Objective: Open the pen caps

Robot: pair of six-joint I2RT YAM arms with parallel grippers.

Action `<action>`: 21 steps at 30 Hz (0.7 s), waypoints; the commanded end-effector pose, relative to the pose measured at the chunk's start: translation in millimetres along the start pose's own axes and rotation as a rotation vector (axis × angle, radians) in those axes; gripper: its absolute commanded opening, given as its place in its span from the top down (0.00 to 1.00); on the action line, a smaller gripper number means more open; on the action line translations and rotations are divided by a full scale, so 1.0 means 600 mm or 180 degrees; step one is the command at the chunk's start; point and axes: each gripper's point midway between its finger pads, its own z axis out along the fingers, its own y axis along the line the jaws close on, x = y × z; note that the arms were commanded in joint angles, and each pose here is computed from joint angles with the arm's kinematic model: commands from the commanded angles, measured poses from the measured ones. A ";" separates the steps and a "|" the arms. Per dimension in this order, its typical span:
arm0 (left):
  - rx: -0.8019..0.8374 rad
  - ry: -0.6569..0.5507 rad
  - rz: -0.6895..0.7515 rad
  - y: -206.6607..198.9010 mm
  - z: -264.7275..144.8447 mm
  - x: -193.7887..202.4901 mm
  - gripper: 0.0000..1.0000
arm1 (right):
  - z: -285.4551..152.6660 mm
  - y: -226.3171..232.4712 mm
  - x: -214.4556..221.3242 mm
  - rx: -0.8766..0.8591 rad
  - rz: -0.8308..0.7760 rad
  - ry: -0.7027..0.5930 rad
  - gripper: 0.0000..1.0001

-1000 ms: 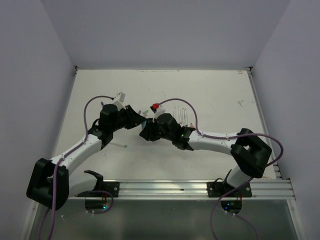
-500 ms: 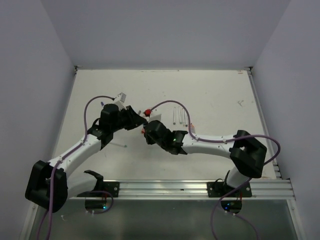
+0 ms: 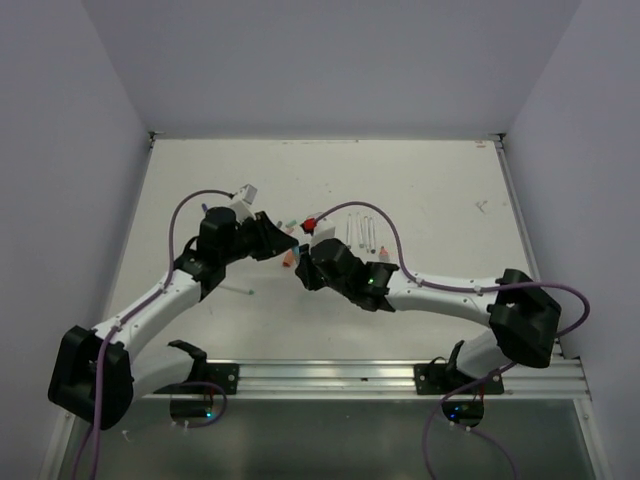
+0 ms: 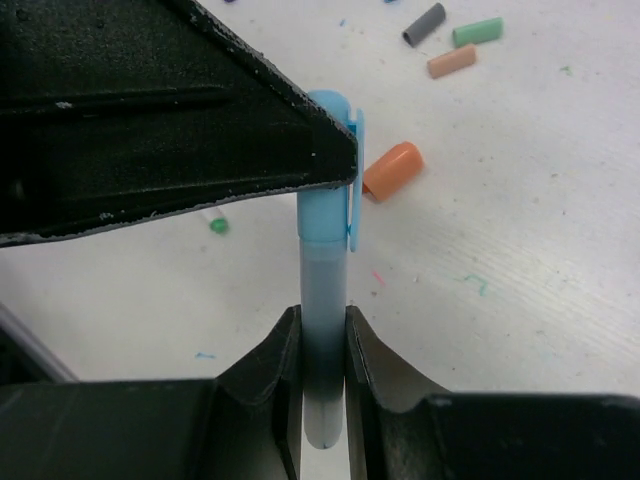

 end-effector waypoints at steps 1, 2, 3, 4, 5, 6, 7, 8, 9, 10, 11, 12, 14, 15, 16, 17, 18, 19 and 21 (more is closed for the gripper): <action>0.0002 -0.0354 0.0364 0.009 -0.010 -0.037 0.81 | -0.044 0.052 -0.027 -0.0870 0.0406 0.0032 1.00; 0.0008 -0.0361 0.0377 0.009 -0.012 -0.035 0.59 | -0.048 0.053 -0.028 -0.0932 0.0457 0.0048 1.00; 0.0058 -0.0384 0.0410 0.004 -0.018 -0.036 0.50 | -0.051 0.054 -0.031 -0.0967 0.0522 0.0050 1.00; 0.0126 -0.0409 0.0456 -0.003 -0.020 -0.038 0.43 | -0.060 0.059 -0.034 -0.1055 0.0546 0.0049 1.00; 0.0169 -0.0402 0.0500 -0.007 -0.022 -0.037 0.36 | -0.065 0.061 -0.030 -0.1140 0.0565 0.0096 1.00; 0.0240 -0.0389 0.0524 -0.014 -0.026 -0.035 0.33 | -0.068 0.061 -0.029 -0.1164 0.0608 0.0106 1.00; 0.0312 -0.0393 0.0547 -0.021 -0.027 -0.036 0.30 | -0.074 0.064 -0.035 -0.1231 0.0641 0.0067 1.00; 0.0399 -0.0385 0.0577 -0.028 -0.028 -0.035 0.26 | -0.077 0.061 -0.027 -0.1307 0.0670 0.0134 1.00; 0.0569 -0.0260 0.0578 -0.038 -0.029 -0.019 0.23 | -0.081 0.063 -0.033 -0.1381 0.0723 0.0103 1.00; 0.0722 -0.0306 0.0601 -0.049 -0.033 -0.025 0.18 | -0.089 0.066 -0.038 -0.1475 0.0760 0.0082 1.00; 0.0939 -0.0201 0.0527 -0.064 -0.039 -0.013 0.00 | -0.094 0.066 -0.027 -0.1583 0.0833 0.0153 1.00; 0.1126 -0.0260 0.0549 -0.069 -0.044 -0.008 0.00 | -0.099 0.069 -0.038 -0.1677 0.0864 0.0069 1.00; 0.1350 -0.0215 0.0424 -0.078 -0.056 0.000 0.00 | -0.106 0.064 -0.033 -0.1743 0.0949 0.0084 1.00; 0.1478 -0.0269 0.0466 -0.082 -0.062 0.003 0.00 | -0.108 0.066 -0.040 -0.1798 0.0971 0.0033 1.00; 0.1555 -0.0247 0.0437 -0.087 -0.066 0.006 0.02 | -0.104 0.057 -0.035 -0.1790 0.1020 0.0046 1.00; 0.1663 -0.0159 0.0458 -0.091 -0.070 0.017 0.04 | -0.110 0.065 -0.039 -0.1920 0.1065 0.0051 1.00; 0.1798 -0.0209 0.0535 -0.100 -0.078 0.019 0.06 | -0.108 0.065 -0.039 -0.1956 0.1096 0.0055 1.00; 0.1866 -0.0196 0.0499 -0.103 -0.083 0.023 0.12 | -0.104 0.063 -0.034 -0.1972 0.1136 0.0082 1.00; 0.1958 -0.0264 0.0533 -0.108 -0.091 0.025 0.23 | -0.104 0.069 -0.039 -0.2060 0.1177 0.0055 1.00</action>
